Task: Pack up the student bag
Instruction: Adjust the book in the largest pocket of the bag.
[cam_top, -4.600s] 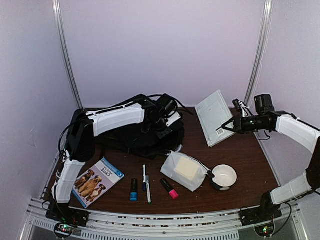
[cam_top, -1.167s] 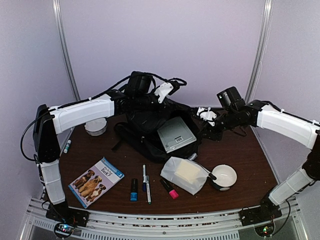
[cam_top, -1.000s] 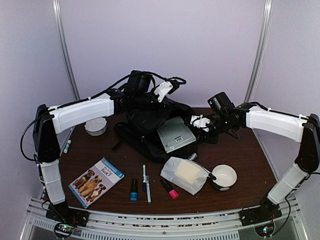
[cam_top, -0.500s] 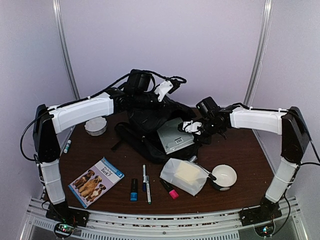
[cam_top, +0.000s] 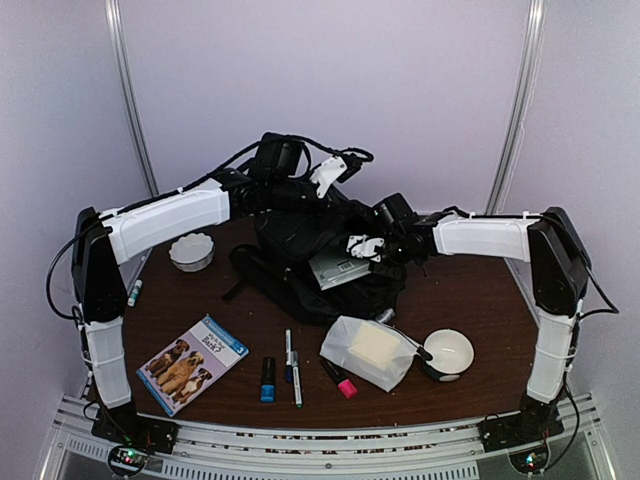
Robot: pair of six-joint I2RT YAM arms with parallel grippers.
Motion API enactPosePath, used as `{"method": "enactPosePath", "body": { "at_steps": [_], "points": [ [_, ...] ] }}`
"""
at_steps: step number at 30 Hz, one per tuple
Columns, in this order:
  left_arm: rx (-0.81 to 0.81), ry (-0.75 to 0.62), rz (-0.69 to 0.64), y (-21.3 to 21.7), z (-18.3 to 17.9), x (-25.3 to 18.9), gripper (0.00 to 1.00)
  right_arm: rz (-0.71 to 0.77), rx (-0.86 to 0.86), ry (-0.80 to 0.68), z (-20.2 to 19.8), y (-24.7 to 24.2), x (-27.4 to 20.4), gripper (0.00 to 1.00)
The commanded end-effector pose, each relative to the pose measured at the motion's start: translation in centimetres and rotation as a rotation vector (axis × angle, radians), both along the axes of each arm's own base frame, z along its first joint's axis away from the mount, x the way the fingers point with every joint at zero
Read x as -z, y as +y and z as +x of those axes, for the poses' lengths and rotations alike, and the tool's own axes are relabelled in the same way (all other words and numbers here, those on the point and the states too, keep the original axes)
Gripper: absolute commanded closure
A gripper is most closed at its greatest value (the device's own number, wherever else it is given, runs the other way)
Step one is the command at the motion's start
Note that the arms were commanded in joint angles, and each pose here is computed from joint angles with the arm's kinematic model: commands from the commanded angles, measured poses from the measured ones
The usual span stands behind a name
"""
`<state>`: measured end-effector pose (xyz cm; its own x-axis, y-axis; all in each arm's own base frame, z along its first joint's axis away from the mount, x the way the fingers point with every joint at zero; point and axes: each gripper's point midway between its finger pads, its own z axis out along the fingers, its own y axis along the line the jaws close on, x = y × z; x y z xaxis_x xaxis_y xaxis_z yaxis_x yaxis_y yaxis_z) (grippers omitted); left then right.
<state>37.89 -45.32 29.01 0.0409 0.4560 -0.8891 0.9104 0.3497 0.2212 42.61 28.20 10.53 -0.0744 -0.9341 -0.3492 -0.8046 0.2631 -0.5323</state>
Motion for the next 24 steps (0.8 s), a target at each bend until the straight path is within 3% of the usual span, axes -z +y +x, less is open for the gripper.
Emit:
{"method": "enactPosePath", "body": {
  "at_steps": [1,12,24],
  "points": [
    [0.125,-0.189,-0.218,-2.0,-1.9,-9.5,1.0,0.114,0.101,-0.121,2.8,1.9,-2.4,0.65],
    [0.114,-0.185,-0.223,-1.9,-1.8,-9.3,1.0,0.146,0.227,-0.126,3.7,1.3,-0.8,0.59],
    [-0.041,-0.118,-0.221,0.0,1.9,-7.1,1.0,0.259,0.128,0.035,-4.1,-0.1,-4.2,0.53]
  ]
}}
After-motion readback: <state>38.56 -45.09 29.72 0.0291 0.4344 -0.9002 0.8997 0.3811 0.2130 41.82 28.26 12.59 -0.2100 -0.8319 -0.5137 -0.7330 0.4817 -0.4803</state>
